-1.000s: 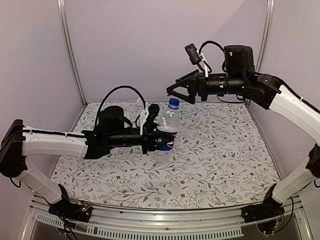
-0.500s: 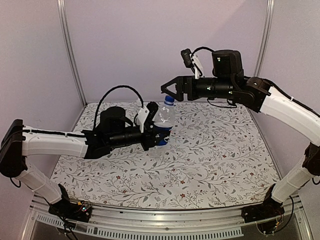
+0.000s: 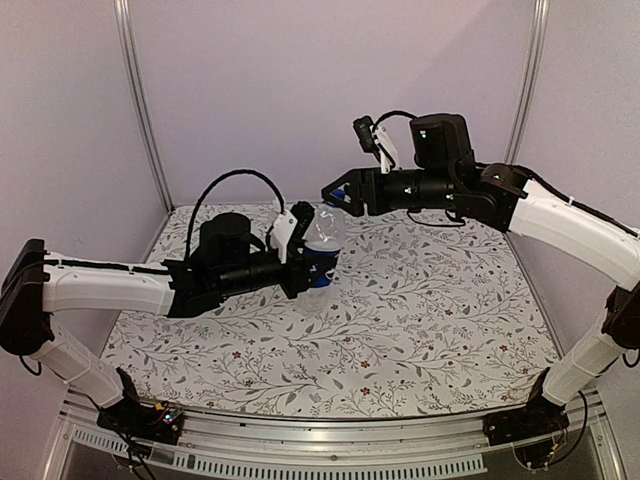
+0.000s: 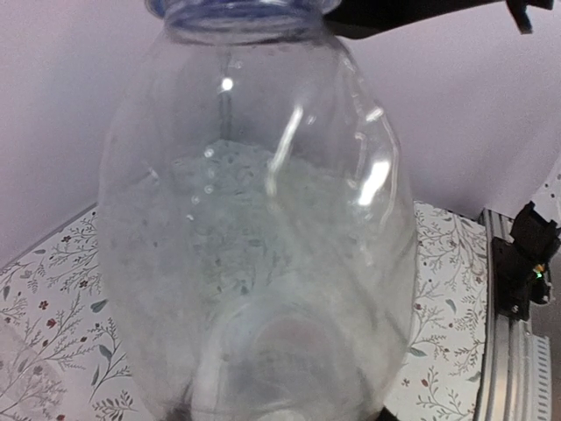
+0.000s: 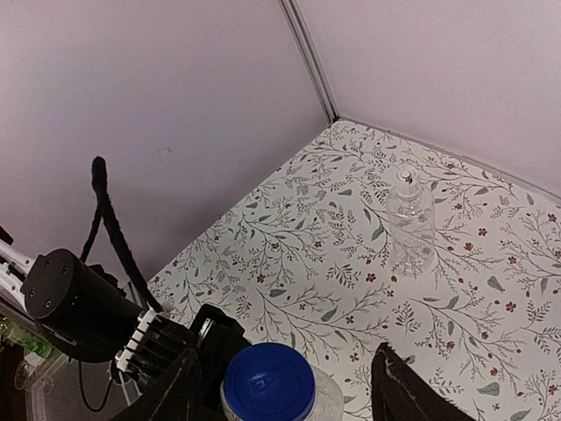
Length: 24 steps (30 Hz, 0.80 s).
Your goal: Unscrew the bottle caps
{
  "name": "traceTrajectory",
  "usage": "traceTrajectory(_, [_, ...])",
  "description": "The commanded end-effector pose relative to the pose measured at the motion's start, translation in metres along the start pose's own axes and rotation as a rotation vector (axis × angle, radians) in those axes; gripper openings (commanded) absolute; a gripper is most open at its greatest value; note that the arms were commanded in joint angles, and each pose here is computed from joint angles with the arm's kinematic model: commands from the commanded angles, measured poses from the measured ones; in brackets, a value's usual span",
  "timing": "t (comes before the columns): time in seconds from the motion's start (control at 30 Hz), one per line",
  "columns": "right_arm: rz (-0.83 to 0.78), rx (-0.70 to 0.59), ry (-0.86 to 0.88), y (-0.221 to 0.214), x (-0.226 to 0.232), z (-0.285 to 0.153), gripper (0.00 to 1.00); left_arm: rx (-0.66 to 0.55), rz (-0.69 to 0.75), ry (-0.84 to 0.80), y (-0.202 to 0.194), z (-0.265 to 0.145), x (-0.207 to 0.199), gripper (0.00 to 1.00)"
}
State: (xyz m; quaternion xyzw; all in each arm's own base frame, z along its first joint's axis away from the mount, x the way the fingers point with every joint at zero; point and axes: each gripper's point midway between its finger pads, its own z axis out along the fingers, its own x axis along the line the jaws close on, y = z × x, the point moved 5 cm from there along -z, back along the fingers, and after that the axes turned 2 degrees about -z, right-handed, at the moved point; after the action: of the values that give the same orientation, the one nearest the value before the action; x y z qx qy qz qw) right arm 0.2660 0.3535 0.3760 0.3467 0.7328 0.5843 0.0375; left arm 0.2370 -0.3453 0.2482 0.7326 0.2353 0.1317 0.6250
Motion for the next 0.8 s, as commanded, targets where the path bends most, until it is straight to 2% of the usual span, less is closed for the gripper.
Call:
traceTrajectory(0.0, [-0.006,-0.011,0.020,-0.0003,0.0038,0.0041,0.61,-0.050,0.020,0.003,0.0214,-0.0044,-0.0039,0.33])
traceTrajectory(0.6, [-0.019,-0.007,0.034,-0.0001,0.0045,0.0102,0.44,-0.047,0.029,0.011,0.0215,-0.0045,-0.0039,0.33])
traceTrajectory(0.77, [-0.021,-0.012,0.042,0.0013,0.0062,0.0090,0.44,-0.044,0.030,0.012,0.0206,-0.0042,-0.0041,0.33])
